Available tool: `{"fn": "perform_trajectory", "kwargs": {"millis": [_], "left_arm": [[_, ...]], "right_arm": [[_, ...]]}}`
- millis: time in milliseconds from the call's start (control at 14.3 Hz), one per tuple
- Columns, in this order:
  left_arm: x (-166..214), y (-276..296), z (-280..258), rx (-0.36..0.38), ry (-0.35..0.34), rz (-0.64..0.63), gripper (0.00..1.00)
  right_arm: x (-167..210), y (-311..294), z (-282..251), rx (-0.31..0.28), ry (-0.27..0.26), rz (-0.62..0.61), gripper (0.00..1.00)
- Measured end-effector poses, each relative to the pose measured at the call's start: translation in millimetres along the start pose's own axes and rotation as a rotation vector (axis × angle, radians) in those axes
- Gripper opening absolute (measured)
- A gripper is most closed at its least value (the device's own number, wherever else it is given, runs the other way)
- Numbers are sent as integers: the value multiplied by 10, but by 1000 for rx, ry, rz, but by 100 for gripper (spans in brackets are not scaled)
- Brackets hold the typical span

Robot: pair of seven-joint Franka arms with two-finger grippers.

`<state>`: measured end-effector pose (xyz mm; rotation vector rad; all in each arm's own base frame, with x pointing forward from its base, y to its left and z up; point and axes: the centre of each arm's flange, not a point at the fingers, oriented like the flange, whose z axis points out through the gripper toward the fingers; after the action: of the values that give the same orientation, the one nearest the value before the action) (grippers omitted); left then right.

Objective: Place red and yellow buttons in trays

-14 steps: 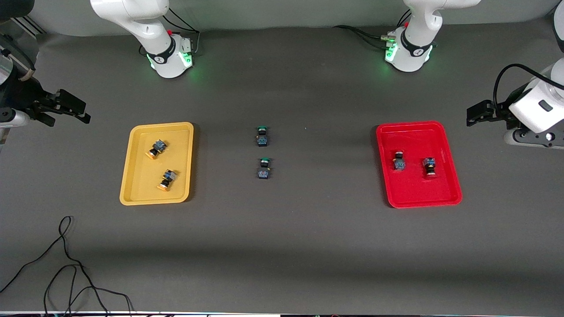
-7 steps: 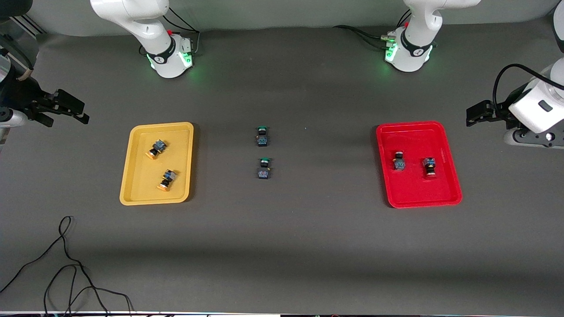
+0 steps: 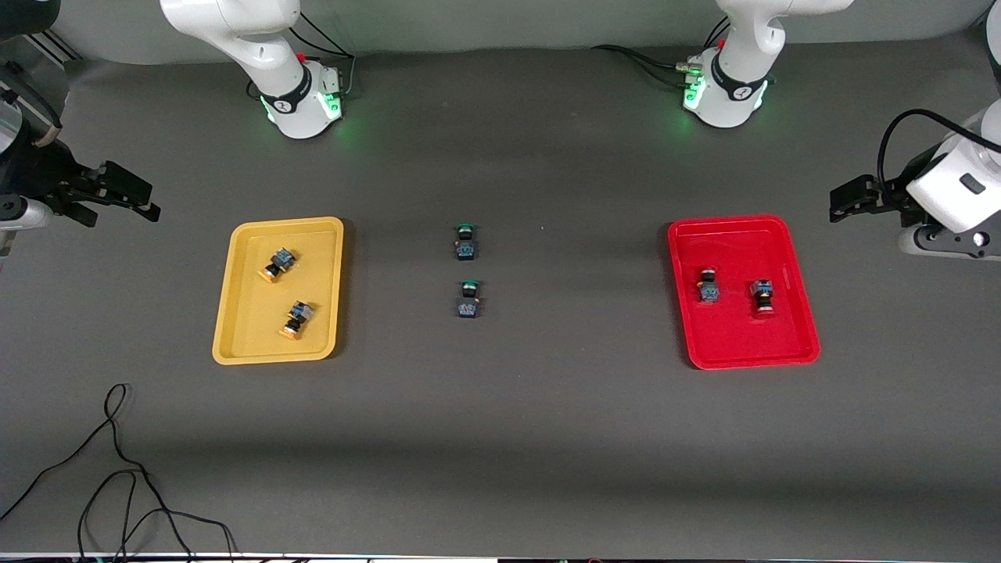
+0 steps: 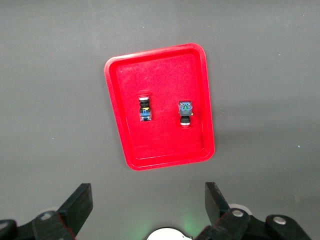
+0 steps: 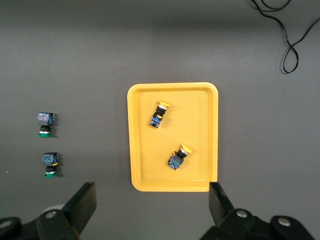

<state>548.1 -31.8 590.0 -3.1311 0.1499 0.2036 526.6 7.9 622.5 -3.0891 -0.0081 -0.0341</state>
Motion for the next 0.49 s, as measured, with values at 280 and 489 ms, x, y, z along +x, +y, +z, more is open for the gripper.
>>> {"fn": "perform_trajectory", "kwargs": {"millis": [280, 489], "left_arm": [[-63, 18, -70, 1, 5, 3, 100], [-64, 21, -71, 1, 5, 4, 100]], "right_arm": [[3, 19, -9, -16, 2, 0, 100], [3, 19, -14, -16, 3, 0, 100]]}}
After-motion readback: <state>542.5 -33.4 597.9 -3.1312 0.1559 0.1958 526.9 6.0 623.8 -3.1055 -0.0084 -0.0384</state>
